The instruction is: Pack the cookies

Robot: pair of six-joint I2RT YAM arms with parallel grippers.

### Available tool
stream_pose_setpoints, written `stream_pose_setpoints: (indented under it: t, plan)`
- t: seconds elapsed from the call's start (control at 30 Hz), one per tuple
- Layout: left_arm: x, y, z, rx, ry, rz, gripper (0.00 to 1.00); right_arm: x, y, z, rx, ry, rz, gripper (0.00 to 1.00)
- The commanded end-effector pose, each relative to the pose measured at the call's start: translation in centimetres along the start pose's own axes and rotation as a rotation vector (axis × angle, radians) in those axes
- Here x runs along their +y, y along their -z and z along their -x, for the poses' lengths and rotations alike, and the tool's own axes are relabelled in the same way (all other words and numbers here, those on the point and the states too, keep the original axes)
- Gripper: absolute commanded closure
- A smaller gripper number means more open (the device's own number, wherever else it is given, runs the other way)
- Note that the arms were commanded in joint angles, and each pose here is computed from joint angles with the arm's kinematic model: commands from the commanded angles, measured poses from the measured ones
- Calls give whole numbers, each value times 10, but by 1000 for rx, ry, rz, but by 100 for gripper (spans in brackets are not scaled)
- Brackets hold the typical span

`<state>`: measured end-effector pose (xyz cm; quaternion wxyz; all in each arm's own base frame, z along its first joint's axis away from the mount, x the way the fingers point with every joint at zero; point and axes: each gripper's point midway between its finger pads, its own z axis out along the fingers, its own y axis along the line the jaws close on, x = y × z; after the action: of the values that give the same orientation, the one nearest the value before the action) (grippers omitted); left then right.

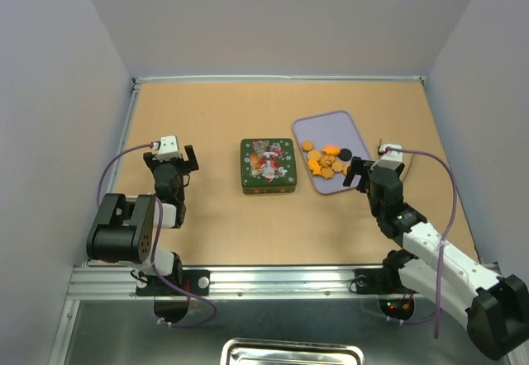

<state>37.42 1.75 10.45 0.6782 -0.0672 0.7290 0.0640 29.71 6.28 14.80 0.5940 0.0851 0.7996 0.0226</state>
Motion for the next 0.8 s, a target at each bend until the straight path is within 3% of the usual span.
stream_pose_setpoints:
  t: [0.0, 0.17, 0.37, 0.57, 0.63, 0.77]
  plan:
    - [1, -2, 72, -270, 51, 3, 1, -24, -10, 23, -234, -73, -130, 0]
    - [1, -2, 71, -268, 49, 3, 1, -29, -19, 21, -325, -10, -141, 0]
    - [1, -2, 72, -270, 51, 3, 1, -50, -33, -12, -306, 37, -171, 0]
    - [1, -2, 72, -270, 51, 5, 1, -50, -60, 1, -339, 103, -106, 0]
    - [1, -2, 71, -268, 53, 4, 1, -61, -71, -7, -318, 96, -110, 0]
    - [1, -2, 71, -268, 52, 3, 1, -79, -73, 4, -412, -1, -123, 0]
